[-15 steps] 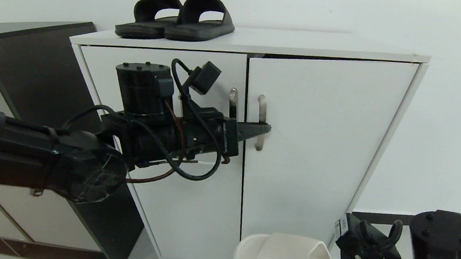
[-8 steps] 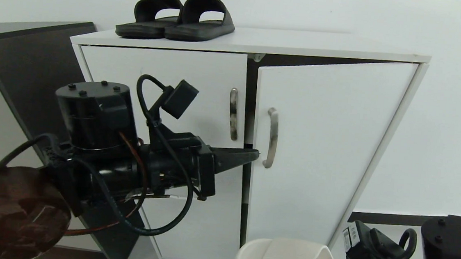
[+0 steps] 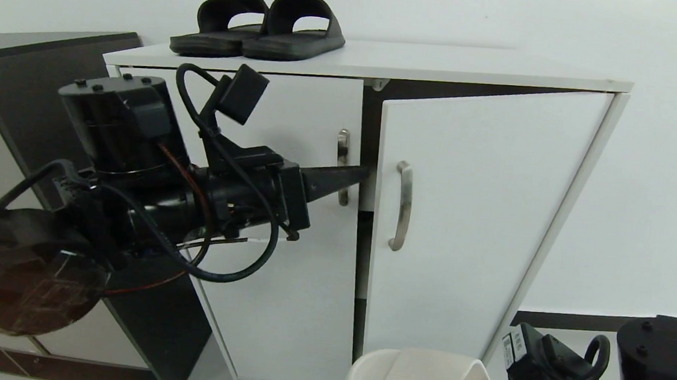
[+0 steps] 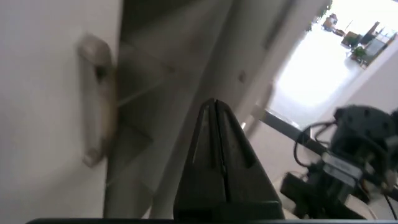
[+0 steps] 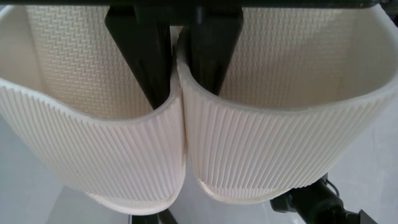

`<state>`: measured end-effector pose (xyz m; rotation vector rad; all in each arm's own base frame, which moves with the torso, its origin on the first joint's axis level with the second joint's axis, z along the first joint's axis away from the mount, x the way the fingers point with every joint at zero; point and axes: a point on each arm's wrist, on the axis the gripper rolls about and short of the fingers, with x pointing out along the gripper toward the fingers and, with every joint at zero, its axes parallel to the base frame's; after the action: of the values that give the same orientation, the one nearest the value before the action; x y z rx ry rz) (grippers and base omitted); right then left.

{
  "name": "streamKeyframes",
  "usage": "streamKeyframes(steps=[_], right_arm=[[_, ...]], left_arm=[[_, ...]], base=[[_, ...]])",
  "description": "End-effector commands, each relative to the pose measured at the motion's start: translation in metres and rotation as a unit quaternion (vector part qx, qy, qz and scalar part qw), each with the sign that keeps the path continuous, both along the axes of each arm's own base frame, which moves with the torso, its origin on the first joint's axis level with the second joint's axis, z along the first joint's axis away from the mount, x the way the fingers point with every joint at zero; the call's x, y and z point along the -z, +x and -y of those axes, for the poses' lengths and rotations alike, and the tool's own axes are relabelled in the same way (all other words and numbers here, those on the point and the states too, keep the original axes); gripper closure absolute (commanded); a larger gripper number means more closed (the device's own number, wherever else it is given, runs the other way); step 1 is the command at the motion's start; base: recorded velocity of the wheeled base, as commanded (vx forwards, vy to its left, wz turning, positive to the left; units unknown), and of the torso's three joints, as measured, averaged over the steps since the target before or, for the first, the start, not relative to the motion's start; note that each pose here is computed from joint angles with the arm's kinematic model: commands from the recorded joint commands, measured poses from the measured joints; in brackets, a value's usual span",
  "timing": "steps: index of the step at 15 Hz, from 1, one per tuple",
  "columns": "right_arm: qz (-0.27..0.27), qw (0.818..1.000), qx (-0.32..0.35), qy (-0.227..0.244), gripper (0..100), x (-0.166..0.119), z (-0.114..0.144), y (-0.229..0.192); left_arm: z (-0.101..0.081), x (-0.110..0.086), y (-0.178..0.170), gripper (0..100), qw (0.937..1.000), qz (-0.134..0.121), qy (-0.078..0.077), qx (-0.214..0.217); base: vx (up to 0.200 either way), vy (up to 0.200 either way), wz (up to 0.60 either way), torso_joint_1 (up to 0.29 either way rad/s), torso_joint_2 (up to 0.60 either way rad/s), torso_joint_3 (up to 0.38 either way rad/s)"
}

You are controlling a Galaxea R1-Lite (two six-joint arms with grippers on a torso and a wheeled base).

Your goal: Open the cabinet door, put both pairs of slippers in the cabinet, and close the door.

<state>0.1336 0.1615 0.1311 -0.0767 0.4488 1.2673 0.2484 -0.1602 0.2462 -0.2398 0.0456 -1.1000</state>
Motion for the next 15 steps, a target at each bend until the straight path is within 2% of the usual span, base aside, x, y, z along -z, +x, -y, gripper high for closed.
streamKeyframes(steps=[1, 4, 8, 12, 13, 15], right_arm=[[-0.002, 1.0, 0.0, -0.001, 100, 0.001, -0.001, 0.001], [-0.005, 1.0, 0.001, -0.006, 100, 0.003, -0.002, 0.002], [-0.012, 1.0, 0.008, -0.018, 100, 0.003, -0.003, 0.003], [-0.026, 0.999, -0.026, -0.036, 100, 0.0, 0.007, -0.023], [-0.021, 0.998, -0.044, -0.043, 100, -0.001, 0.01, -0.032], [-0.007, 0.997, -0.058, -0.056, 100, -0.002, 0.015, -0.037]], left_arm=[[0.009, 0.007, 0.023, 100, 0.9999, -0.013, 0.001, -0.006], [0.019, 0.006, 0.032, 100, 1.0, -0.009, -0.001, 0.001], [0.021, 0.009, 0.035, 100, 0.9999, -0.012, 0.001, 0.001], [0.037, 0.012, 0.008, 100, 0.9994, -0.017, 0.004, 0.031], [0.05, 0.012, -0.01, 100, 0.9987, -0.017, 0.003, 0.048], [0.064, 0.014, -0.025, 100, 0.9978, -0.015, 0.001, 0.065]], base=[[0.0, 0.0, 0.0, 0.0, 0.0, 0.0], [0.0, 0.0, 0.0, 0.0, 0.0, 0.0], [0.0, 0.0, 0.0, 0.0, 0.0, 0.0], [-0.2, 0.0, 0.0, 0.004, 0.01, 0.005], [-0.2, 0.0, 0.0, -0.002, 0.01, 0.002], [-0.2, 0.0, 0.0, 0.002, 0.0, 0.005]])
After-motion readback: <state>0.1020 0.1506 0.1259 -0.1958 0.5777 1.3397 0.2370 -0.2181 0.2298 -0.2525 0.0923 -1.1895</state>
